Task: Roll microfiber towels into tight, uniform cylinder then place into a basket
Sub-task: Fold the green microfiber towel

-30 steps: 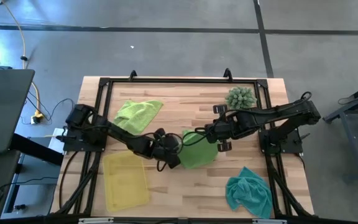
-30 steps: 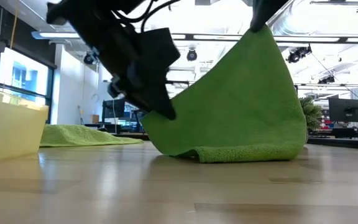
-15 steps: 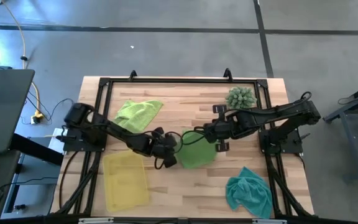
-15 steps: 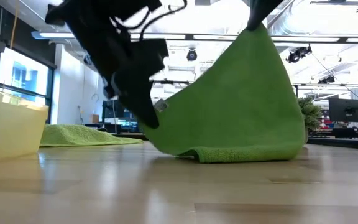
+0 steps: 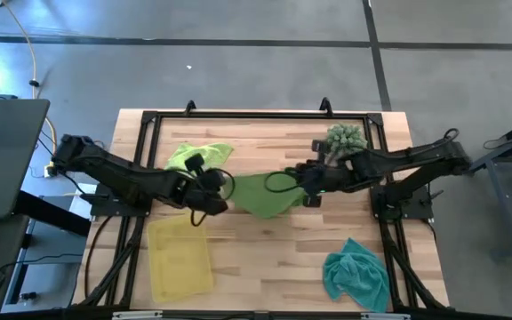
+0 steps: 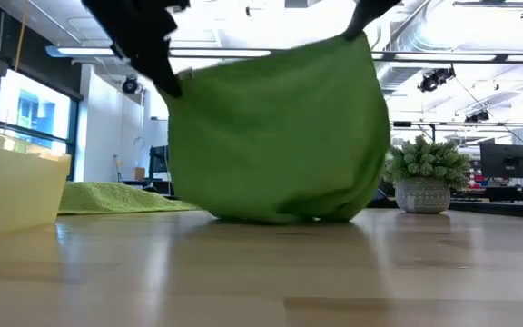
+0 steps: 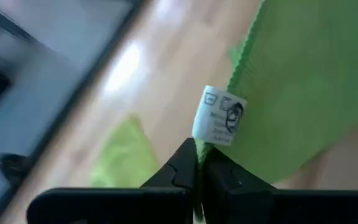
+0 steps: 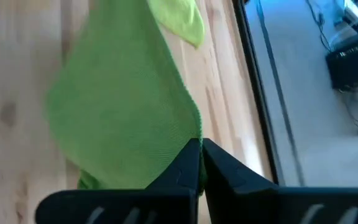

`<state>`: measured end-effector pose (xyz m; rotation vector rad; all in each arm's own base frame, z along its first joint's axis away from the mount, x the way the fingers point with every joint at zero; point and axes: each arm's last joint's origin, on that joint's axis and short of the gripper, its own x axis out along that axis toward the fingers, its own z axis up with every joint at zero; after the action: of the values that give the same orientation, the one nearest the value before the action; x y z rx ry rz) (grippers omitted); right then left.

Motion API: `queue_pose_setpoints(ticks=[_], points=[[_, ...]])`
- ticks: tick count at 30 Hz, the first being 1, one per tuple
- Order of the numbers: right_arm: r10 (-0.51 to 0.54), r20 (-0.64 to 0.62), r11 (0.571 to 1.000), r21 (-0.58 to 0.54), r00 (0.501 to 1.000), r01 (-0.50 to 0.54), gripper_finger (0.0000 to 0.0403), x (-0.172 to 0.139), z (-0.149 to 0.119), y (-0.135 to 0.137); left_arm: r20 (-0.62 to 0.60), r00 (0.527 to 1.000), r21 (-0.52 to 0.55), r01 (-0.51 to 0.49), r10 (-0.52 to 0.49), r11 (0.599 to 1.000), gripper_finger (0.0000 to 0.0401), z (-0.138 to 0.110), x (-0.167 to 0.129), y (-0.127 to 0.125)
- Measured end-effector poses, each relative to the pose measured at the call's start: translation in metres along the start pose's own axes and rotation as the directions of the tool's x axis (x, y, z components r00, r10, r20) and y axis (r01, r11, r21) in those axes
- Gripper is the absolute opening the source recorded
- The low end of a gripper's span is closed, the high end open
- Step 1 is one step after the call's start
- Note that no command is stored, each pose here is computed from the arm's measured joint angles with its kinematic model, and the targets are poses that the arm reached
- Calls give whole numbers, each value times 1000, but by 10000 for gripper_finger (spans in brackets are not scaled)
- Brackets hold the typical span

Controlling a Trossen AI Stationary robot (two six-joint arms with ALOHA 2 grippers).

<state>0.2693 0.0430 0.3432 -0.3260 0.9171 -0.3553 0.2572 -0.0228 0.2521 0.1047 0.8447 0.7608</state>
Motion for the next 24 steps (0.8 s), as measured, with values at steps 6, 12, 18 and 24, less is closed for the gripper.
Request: queue_pose_setpoints(ticks=[6, 12, 18, 24], points=[[-34, 184, 995, 99, 982, 16, 0, 2, -40, -4, 110, 990, 91, -98, 88, 991, 0, 12, -12, 25], [-438, 279, 898, 187, 855, 399, 0, -3, -51, -26, 260, 882, 58, -420, 393, 906, 0, 41, -19, 50], [-270, 422, 960, 182, 865, 211, 0, -20, -42, -35, 330, 922, 73, -238, 201, 969, 0, 67, -36, 53], [-320, 411, 942, 236, 853, 239, 0, -34, -38, -44, 391, 906, 44, -196, 164, 980, 0, 83, -59, 53]])
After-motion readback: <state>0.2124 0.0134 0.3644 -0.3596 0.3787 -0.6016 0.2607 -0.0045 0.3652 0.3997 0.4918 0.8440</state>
